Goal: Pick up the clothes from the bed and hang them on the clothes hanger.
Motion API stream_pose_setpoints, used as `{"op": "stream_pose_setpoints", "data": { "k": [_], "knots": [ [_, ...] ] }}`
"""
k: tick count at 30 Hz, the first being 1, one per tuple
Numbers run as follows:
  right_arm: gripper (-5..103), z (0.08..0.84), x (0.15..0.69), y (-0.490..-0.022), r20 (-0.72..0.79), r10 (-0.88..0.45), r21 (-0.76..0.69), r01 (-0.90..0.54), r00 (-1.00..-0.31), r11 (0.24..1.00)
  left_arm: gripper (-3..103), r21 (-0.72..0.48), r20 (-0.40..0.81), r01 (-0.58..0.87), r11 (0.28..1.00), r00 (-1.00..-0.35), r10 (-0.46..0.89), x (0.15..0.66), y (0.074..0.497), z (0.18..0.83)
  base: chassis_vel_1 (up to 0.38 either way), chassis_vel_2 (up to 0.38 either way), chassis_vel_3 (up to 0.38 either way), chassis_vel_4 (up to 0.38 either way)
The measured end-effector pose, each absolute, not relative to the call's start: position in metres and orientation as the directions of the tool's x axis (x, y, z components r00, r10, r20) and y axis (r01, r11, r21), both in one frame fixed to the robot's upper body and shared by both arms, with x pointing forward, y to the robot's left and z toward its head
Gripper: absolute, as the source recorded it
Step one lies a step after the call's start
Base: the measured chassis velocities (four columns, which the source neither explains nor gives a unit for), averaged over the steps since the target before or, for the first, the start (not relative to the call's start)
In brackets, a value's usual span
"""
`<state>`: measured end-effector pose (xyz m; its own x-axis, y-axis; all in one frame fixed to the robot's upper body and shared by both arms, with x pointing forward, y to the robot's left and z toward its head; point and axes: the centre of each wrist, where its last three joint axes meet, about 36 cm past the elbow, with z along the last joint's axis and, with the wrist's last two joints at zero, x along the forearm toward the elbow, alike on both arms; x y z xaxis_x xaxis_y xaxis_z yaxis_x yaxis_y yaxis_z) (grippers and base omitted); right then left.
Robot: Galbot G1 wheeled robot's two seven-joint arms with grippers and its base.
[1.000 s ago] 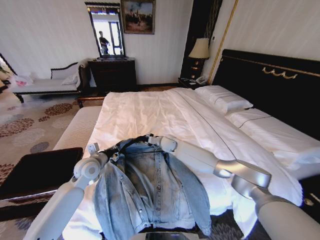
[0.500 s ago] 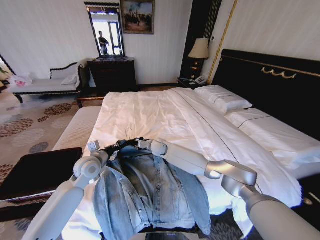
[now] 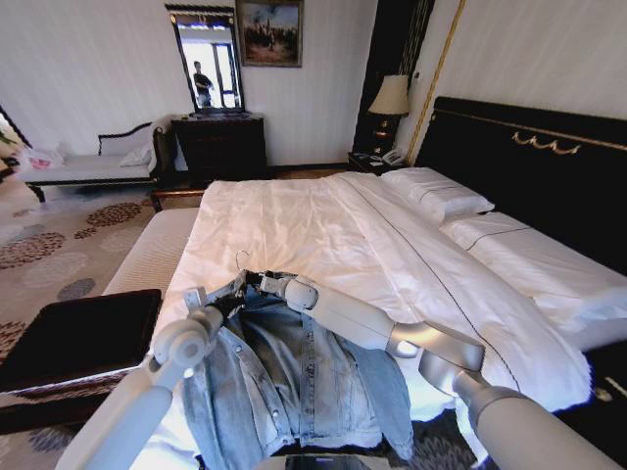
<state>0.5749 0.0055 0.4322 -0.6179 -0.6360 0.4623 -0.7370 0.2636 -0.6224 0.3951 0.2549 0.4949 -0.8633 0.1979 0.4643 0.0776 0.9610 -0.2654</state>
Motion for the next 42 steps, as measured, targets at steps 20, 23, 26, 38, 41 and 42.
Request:
{"op": "stream_pose_setpoints", "data": {
  "k": [20,23,26,38,41,42],
  "knots": [
    [33,0.361,0.527,-0.007,0.277,-0.612,-0.622,-0.623,-0.741,0.473,1,-0.307,0.553,0.024,0.952,-0.809,0.199,0.338,0.238,0.431,0.0,0.0,0.0,0.0],
    [33,0.358,0.525,-0.009,0.253,-0.609,-0.632,-0.605,-0.752,0.484,1,-0.292,0.565,0.01,0.956,-0.805,0.181,0.336,0.242,0.424,0.0,0.0,0.0,0.0],
    [33,0.359,0.524,-0.011,0.231,-0.611,-0.646,-0.589,-0.757,0.486,1,-0.281,0.57,-0.003,0.96,-0.805,0.165,0.336,0.248,0.419,0.0,0.0,0.0,0.0],
    [33,0.365,0.519,-0.008,0.112,-0.624,-0.718,-0.497,-0.773,0.487,39,-0.247,0.534,0.004,0.969,-0.834,0.139,0.325,0.264,0.435,0.0,0.0,0.0,0.0],
    [33,0.364,0.519,-0.008,0.103,-0.622,-0.717,-0.492,-0.776,0.494,44,-0.228,0.511,0.013,0.974,-0.85,0.131,0.318,0.267,0.442,0.0,0.0,0.0,0.0],
    [33,0.364,0.519,-0.007,0.099,-0.623,-0.717,-0.49,-0.776,0.496,50,-0.218,0.499,0.013,0.976,-0.858,0.123,0.315,0.269,0.448,0.0,0.0,0.0,0.0]
  ]
}}
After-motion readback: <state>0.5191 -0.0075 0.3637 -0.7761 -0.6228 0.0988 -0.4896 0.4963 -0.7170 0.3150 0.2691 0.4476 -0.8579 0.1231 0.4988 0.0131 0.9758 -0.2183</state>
